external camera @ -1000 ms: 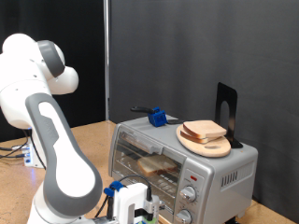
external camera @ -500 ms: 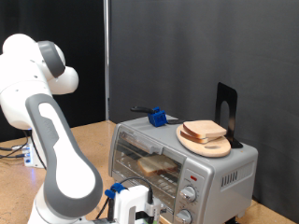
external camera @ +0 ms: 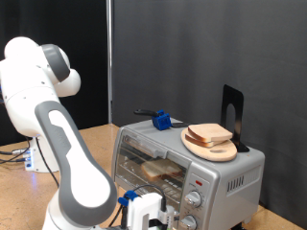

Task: Make a piece of toast with the oven

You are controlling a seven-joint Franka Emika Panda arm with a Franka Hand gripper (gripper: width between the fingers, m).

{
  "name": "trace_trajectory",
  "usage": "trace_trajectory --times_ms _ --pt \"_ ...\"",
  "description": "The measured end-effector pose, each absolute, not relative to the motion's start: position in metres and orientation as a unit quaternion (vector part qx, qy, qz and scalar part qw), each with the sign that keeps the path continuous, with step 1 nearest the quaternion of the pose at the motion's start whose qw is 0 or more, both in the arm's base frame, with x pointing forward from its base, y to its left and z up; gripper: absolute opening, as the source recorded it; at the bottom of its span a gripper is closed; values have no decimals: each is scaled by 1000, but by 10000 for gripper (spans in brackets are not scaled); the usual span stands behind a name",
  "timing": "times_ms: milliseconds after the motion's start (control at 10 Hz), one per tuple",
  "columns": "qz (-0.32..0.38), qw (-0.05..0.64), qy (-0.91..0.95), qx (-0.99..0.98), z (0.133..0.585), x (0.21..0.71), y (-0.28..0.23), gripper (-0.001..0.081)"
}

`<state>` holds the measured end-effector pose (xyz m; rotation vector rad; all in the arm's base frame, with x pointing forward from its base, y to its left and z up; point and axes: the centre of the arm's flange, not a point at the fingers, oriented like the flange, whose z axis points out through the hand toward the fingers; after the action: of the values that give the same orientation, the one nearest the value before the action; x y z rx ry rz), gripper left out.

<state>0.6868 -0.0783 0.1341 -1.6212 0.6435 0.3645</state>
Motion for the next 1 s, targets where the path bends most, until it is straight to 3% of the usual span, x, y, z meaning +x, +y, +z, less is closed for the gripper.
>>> trace_trajectory --times_ms 900,1000 --pt "168 640 268 -701 141 690 -51 808" --pt "170 640 267 -700 140 690 -48 668"
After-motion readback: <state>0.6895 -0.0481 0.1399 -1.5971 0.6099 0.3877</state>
